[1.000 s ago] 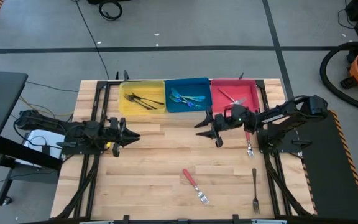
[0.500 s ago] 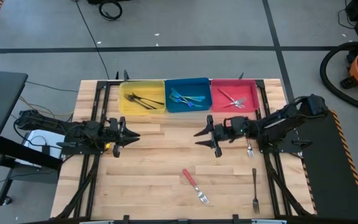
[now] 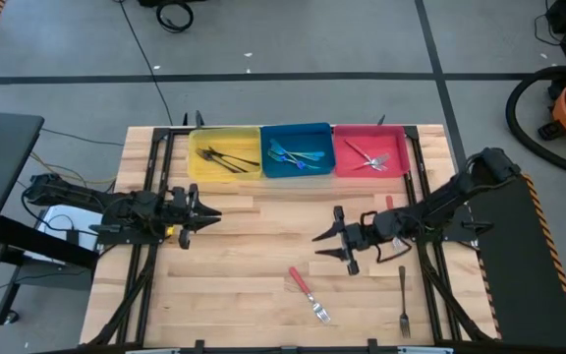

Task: Sort silverware by color (type)
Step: Put the bottom pink fork into the red bin

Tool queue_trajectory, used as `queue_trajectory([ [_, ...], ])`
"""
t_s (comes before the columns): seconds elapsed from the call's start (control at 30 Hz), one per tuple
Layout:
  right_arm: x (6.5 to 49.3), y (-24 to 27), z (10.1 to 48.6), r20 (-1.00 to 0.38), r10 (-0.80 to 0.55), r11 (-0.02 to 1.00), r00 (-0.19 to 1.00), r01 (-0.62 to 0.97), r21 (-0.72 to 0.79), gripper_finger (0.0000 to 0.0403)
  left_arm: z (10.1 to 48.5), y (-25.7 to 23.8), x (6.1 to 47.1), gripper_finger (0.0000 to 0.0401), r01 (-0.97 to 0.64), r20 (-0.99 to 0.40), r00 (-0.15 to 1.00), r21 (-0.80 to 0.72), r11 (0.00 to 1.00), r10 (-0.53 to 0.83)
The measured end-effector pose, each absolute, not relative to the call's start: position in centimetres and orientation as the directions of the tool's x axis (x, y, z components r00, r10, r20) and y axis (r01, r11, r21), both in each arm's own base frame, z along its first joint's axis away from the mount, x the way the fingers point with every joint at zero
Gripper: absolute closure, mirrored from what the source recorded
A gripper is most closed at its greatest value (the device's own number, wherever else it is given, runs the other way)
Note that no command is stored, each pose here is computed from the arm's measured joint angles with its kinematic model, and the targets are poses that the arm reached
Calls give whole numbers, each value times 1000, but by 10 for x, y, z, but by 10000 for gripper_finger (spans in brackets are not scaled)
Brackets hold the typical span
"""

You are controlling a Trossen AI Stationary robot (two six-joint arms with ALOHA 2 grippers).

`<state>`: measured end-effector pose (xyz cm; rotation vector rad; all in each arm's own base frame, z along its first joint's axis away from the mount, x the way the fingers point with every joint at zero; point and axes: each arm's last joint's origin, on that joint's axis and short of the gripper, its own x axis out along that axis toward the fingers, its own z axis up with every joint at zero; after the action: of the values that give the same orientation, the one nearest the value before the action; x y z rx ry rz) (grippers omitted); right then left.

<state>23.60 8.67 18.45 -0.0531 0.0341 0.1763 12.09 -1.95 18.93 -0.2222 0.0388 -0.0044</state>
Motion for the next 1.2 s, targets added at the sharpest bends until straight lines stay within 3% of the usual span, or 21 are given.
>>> queue_trajectory([
  [0.17, 248, 111, 194, -47, 228, 973, 972, -230, -29, 247, 189, -19, 121, 323, -1, -39, 999, -236, 972, -9],
  [0.57, 269, 181, 183, -386, 337, 909, 859, -403, -103, 247, 187, -19, 121, 323, -9, -65, 998, -266, 964, -8],
  [0.9, 241, 238, 202, -387, 397, 879, 832, -467, -102, 247, 185, -19, 121, 323, -17, -84, 996, -284, 959, -7],
  [1.2, 219, 267, 172, -431, 295, 887, 853, -412, -208, 247, 184, -19, 121, 323, -26, -88, 996, -361, 932, -6],
])
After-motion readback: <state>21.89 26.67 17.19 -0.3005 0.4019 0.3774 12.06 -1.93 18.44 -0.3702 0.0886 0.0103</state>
